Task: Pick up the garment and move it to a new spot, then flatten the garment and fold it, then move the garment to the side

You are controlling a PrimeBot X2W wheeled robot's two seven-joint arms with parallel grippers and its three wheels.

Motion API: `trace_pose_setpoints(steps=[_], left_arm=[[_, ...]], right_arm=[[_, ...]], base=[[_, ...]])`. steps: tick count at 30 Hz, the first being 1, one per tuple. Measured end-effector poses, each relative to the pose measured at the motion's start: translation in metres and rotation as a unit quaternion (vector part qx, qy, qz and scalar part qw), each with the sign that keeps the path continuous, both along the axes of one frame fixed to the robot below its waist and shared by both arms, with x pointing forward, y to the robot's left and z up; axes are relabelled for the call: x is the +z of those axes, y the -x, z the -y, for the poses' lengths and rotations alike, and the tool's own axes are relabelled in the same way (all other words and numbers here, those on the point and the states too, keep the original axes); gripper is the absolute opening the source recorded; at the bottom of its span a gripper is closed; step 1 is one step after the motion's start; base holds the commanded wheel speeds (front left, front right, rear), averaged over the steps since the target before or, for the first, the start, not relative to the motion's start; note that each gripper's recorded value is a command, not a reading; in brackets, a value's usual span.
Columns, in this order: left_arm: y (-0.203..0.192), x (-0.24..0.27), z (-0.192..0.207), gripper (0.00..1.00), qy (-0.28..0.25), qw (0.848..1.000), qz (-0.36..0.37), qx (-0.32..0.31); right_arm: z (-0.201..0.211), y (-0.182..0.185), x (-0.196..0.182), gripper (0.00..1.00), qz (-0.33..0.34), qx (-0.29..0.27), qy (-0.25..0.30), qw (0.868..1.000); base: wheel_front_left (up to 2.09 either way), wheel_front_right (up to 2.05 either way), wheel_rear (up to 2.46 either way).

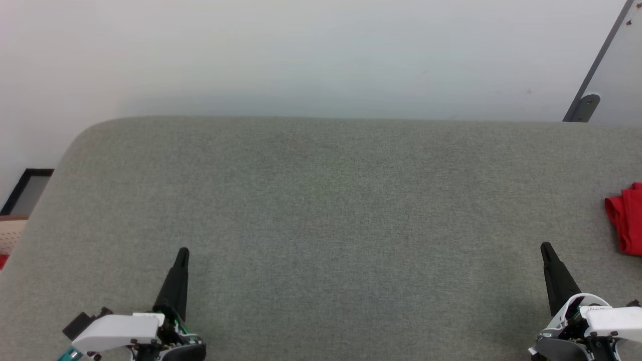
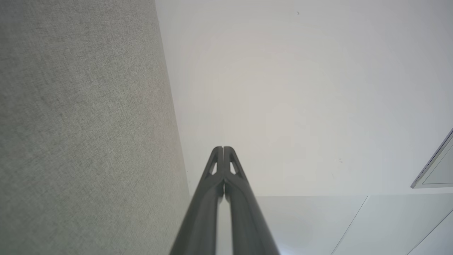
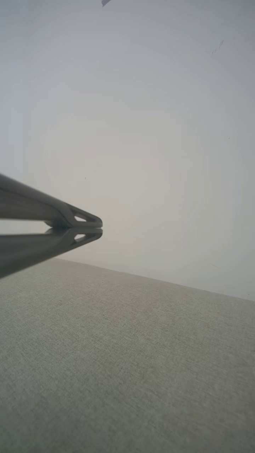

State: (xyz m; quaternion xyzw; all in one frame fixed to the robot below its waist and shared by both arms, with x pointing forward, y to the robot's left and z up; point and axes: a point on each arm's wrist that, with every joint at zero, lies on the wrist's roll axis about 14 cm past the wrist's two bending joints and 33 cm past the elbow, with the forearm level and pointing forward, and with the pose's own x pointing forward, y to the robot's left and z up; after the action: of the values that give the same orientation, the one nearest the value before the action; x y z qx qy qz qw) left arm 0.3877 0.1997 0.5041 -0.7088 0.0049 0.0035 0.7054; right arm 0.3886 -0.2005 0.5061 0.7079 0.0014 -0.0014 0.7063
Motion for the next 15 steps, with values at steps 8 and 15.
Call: trace_pose_setpoints(steps=[8,15], left_arm=[[0.0,0.0,-0.0003,0.0,0.001,1.0,0.0,0.001],[0.0,0.0,-0.0002,0.0,0.0,1.0,0.0,0.0]], right_arm=[[0.0,0.0,0.0,0.0,0.0,0.0,0.0,1.0],[0.0,0.0,0.0,0.0,0.0,0.0,0.0,1.0]], base=[[0.0,0.0,0.0],[0.0,0.0,0.0]])
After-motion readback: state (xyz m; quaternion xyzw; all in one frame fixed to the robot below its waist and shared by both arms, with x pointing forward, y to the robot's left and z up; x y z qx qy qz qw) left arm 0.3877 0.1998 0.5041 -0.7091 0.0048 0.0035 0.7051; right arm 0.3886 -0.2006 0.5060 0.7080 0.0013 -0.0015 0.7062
